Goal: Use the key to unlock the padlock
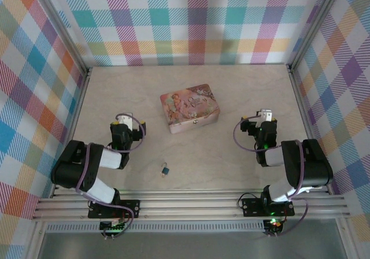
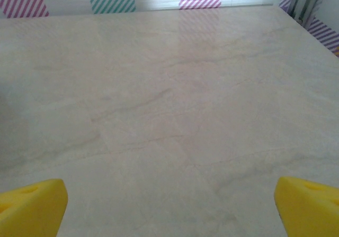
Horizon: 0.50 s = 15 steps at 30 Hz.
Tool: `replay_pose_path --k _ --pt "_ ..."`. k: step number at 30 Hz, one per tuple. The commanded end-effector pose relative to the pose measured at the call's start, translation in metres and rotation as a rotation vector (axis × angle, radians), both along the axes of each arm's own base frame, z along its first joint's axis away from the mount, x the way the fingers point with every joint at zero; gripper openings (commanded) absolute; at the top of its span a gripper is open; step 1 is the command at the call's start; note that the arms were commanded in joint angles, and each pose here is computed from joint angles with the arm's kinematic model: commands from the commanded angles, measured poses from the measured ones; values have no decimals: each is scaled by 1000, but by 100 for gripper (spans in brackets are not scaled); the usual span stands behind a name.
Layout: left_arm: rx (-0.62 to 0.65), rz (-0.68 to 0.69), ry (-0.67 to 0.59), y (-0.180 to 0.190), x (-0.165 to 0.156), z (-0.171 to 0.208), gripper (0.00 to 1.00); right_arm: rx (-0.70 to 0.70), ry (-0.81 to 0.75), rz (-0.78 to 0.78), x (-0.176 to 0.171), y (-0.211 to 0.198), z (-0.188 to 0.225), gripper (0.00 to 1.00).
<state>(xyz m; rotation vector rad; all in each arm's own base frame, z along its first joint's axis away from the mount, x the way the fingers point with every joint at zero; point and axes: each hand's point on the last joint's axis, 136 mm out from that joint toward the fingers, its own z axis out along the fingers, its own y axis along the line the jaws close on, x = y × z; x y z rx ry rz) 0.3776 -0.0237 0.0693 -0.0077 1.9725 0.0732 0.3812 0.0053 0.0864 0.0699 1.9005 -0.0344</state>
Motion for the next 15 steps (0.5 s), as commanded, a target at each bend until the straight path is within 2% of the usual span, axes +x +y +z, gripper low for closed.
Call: replay_pose_path --k 1,15 --pt "-71 -9 11 4 19 10 100 30 23 -12 14 -4 6 100" --pt "-95 1 17 9 21 10 100 29 15 -11 15 -4 7 100"
